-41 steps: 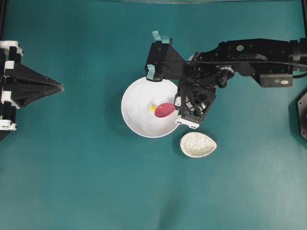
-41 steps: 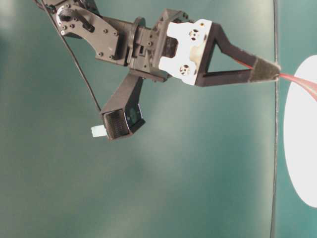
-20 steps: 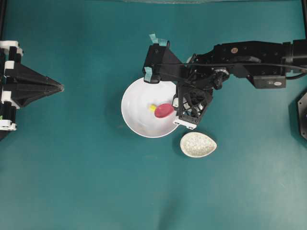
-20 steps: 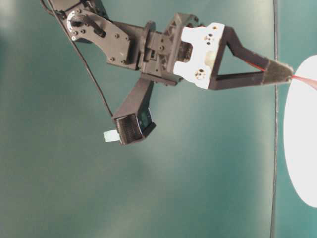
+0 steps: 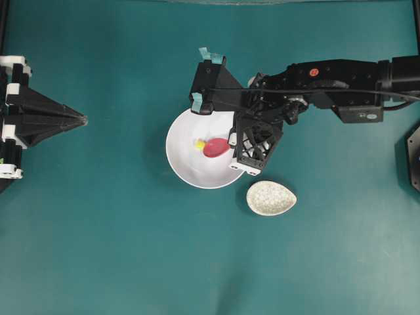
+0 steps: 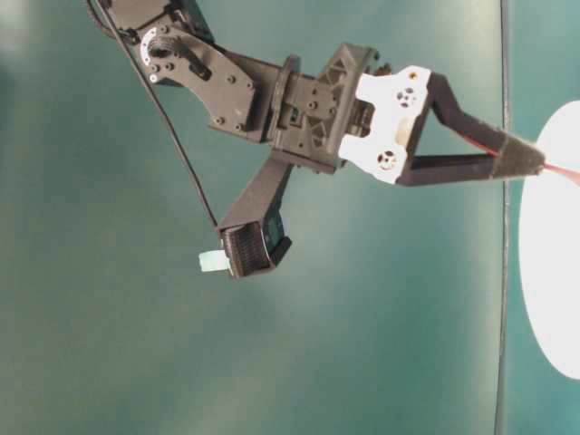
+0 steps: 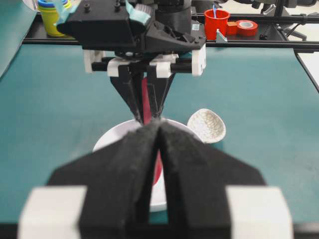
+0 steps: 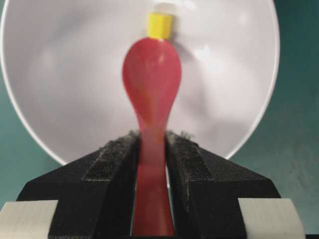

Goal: Scoop the yellow hexagonal prism block from the bowl with a spoon using the right arm.
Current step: 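Drag the spoon leftward under the yellow block to scoop it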

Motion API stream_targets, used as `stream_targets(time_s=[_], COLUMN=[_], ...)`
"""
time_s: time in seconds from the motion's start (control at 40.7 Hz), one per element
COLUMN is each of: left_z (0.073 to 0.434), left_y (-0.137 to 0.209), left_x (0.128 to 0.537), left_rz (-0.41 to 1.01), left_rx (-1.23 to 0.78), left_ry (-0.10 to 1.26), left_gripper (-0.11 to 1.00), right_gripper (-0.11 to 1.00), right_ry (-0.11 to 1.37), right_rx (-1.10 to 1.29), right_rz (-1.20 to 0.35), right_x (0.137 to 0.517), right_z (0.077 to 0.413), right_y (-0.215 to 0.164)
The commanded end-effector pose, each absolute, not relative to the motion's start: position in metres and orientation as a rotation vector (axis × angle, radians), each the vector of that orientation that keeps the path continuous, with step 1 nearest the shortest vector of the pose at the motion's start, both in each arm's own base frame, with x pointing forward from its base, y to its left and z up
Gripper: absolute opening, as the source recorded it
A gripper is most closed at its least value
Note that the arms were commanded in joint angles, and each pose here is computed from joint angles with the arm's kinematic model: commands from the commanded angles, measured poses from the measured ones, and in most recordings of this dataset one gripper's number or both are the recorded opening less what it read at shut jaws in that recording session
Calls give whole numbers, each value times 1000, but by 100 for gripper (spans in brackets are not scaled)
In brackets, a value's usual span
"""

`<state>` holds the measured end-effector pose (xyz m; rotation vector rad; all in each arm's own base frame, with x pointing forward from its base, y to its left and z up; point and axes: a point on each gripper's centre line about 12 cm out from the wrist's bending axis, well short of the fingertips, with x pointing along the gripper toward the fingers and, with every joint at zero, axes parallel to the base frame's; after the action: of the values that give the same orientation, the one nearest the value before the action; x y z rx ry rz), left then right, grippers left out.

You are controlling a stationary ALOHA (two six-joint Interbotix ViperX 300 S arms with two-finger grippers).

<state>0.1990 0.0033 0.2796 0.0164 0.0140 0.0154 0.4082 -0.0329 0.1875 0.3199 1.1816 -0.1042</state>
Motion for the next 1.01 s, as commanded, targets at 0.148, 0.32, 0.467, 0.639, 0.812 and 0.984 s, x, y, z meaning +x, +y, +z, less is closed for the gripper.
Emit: stream_targets(time_s=[0.148, 0.32, 0.467, 0.639, 0.812, 0.984], left_z=[286, 286, 286, 286, 286, 286], left_y=[4, 3, 3, 3, 3, 4], left_x=[202, 201, 202, 202, 202, 202], left_rz=[16, 15, 15, 15, 15, 16], left_rx=[16, 16, 13, 12, 9, 7], left_ry=[0, 0, 0, 2, 2, 0], left_gripper=[5, 5, 5, 5, 5, 5], right_gripper=[23, 23, 23, 23, 23, 23], right_ry=[1108, 1074, 1052, 1020, 994, 974], right_rx=[301, 294, 285, 274, 273, 272], right_rz=[-108, -114, -116, -118, -120, -121], right_x=[416, 419, 421, 424, 427, 429], right_z=[199, 200, 201, 203, 205, 206], right_y=[-36, -38, -39, -40, -41, -41])
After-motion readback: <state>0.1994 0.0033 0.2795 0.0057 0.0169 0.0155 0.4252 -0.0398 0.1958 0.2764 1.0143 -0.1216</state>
